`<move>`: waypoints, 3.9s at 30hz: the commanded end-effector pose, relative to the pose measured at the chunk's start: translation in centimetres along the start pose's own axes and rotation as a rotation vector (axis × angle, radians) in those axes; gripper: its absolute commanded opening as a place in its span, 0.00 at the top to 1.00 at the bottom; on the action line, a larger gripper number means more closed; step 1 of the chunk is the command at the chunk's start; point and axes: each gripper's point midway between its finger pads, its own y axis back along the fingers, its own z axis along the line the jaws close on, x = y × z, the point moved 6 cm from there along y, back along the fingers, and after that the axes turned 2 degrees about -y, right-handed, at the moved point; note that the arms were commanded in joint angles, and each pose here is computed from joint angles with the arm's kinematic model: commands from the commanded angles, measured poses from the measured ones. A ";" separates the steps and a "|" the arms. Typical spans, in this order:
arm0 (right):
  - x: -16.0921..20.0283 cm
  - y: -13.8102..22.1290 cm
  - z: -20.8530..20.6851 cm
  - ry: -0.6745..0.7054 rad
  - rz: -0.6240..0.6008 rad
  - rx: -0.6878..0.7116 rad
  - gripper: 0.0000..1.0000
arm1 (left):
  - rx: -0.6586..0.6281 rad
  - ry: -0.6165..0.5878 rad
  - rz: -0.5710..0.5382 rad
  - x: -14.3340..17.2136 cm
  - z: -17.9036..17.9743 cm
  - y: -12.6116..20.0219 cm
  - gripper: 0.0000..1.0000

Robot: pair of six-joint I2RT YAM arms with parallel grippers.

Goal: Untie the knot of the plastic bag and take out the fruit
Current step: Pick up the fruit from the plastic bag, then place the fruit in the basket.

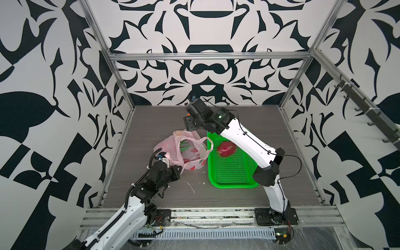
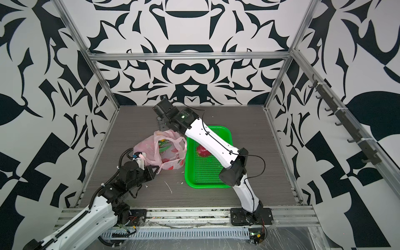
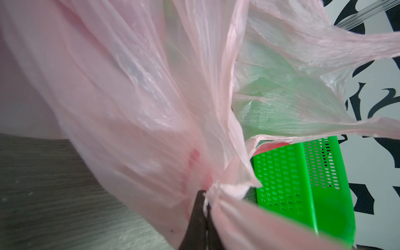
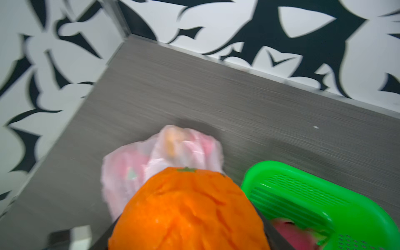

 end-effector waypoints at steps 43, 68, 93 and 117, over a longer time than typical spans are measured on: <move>11.8 -12.1 -13.7 -0.165 0.372 0.215 0.42 | 0.003 -0.044 -0.061 -1.2 -0.8 1.5 1.00; 15.3 -16.2 -14.4 -0.124 0.488 0.202 0.38 | 0.000 -0.041 -0.051 -1.0 -0.7 1.5 1.00; 15.6 -16.1 -14.9 -0.129 0.474 0.218 0.14 | -0.003 -0.044 -0.054 -1.0 -0.7 1.6 1.00; 9.1 -6.6 -15.2 -0.144 0.244 0.253 0.18 | -0.009 -0.047 -0.090 -1.3 -0.7 2.5 1.00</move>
